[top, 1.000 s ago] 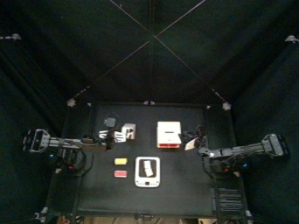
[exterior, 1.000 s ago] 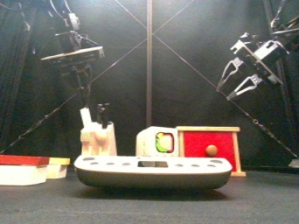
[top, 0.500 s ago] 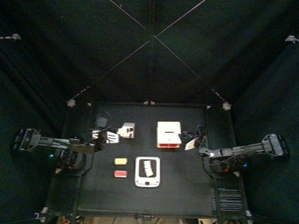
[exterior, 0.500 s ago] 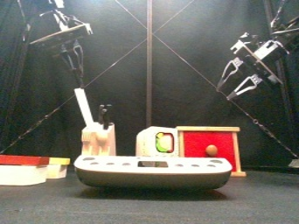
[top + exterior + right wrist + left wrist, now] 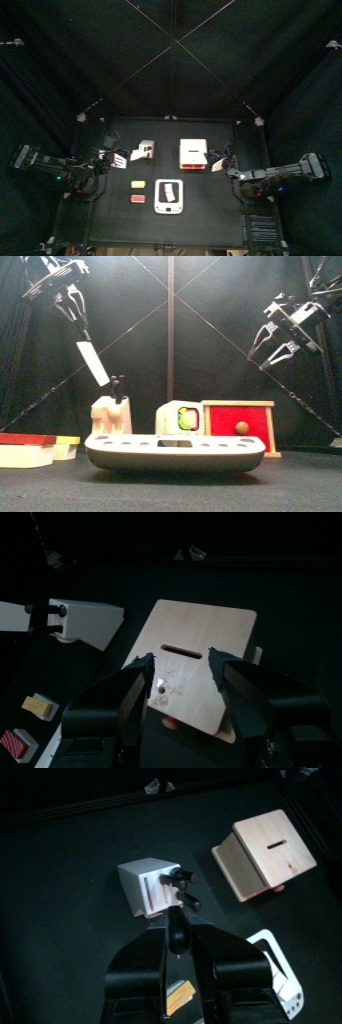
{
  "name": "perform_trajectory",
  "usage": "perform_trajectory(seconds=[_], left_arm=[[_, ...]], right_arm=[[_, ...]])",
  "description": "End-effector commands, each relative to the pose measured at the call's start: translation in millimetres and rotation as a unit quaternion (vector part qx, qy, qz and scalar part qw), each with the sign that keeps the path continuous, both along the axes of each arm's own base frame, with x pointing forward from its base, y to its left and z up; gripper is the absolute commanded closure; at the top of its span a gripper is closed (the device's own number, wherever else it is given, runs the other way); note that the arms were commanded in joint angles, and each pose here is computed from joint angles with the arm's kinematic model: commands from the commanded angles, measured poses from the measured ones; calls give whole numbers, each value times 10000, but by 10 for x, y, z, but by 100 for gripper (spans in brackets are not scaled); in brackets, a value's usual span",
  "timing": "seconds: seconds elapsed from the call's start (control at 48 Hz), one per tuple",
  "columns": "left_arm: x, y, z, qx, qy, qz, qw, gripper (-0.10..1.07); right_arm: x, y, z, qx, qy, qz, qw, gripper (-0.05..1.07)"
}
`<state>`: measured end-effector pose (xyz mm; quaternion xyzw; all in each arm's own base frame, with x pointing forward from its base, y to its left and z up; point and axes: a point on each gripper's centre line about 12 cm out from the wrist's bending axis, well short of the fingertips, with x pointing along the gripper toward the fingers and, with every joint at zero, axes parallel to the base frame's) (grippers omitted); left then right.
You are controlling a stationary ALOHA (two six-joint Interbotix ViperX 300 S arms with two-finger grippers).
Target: Grab cleaver with other hand
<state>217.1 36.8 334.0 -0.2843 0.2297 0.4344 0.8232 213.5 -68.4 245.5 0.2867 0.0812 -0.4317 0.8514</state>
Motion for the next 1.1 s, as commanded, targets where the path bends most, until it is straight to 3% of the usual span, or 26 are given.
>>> perform_trajectory(seconds=[0.0,0.188,0.417,0.521,0.646,0.854,0.938,1.083], left_arm=[[35,-51,23,67,-74,-283,9995,48],[148,-210,5,214,-213,-1169,9927,48],[215,-323,-17,267,-396,-1668,9848,48],[266,-389,-24,369,-545,-2011,9774,48],[360,-493,-17,615,-914,-2621,9587,48],[524,-700,-69,1121,-1367,-3685,9127,48],[596,-733,-115,1252,-1367,-3909,9016,48],[714,-788,-203,1463,-1220,-4171,8887,48]], right_arm=[[24,4,66,-61,-92,42,9999,19],[27,4,72,-60,-100,42,9999,19],[28,5,73,-64,-102,52,9999,19],[27,8,67,-70,-89,62,9999,19],[25,3,69,-80,-88,50,9999,19],[57,34,90,-183,-118,242,9995,19],[108,89,118,-316,-164,558,9978,20],[212,225,182,-607,-255,1283,9895,20]])
